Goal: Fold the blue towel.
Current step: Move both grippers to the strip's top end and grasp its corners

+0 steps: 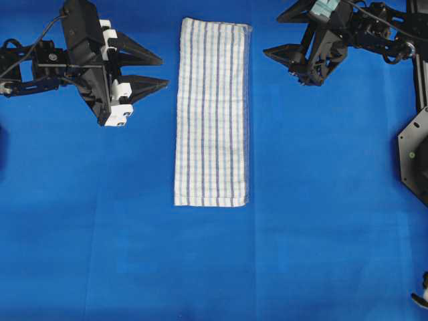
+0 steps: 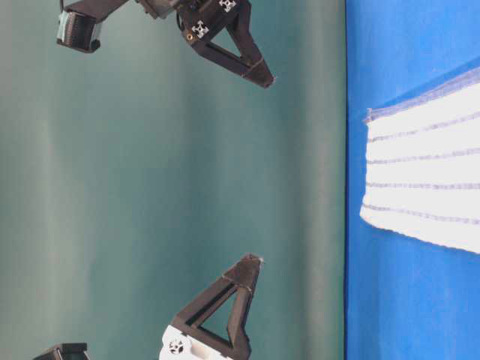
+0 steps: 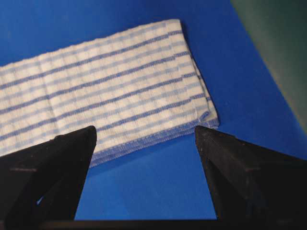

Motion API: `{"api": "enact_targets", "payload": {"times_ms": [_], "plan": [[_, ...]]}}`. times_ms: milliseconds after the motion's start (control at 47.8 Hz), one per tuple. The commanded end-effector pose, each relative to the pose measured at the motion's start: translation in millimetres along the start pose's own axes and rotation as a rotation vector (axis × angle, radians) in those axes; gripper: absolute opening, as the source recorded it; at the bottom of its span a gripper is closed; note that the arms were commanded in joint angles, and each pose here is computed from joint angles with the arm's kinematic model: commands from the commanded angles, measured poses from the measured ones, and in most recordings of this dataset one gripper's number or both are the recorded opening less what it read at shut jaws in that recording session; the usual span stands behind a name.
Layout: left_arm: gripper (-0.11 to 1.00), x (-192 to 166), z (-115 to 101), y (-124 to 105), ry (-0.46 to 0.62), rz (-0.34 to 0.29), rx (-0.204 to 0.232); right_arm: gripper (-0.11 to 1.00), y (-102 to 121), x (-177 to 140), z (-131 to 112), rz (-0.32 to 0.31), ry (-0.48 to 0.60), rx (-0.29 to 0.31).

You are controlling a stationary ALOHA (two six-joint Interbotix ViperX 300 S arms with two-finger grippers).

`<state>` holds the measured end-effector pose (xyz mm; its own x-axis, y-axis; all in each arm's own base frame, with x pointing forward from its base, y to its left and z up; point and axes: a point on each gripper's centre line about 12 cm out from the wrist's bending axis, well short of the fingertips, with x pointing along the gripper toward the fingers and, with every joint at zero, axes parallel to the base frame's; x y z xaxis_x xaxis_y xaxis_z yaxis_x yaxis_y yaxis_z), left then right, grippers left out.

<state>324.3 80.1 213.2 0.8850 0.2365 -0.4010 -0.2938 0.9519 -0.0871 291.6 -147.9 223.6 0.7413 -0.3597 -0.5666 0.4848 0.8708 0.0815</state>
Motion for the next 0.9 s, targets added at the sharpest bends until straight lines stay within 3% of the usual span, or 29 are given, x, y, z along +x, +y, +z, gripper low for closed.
{"api": "enact_targets", "payload": {"times_ms": [0,397,878], "plan": [[0.44,1,12,3,-0.033,0.010,-0.001,0.88,0,-3,12,-0.002,-0.048,0.003],[0.44,35,23,71,-0.021,0.180,0.013,0.87,-32,28,21,-0.084,-0.069,0.048],[0.44,115,-32,124,0.080,0.272,-0.028,0.87,-56,103,-18,-0.152,-0.008,0.151]]}}
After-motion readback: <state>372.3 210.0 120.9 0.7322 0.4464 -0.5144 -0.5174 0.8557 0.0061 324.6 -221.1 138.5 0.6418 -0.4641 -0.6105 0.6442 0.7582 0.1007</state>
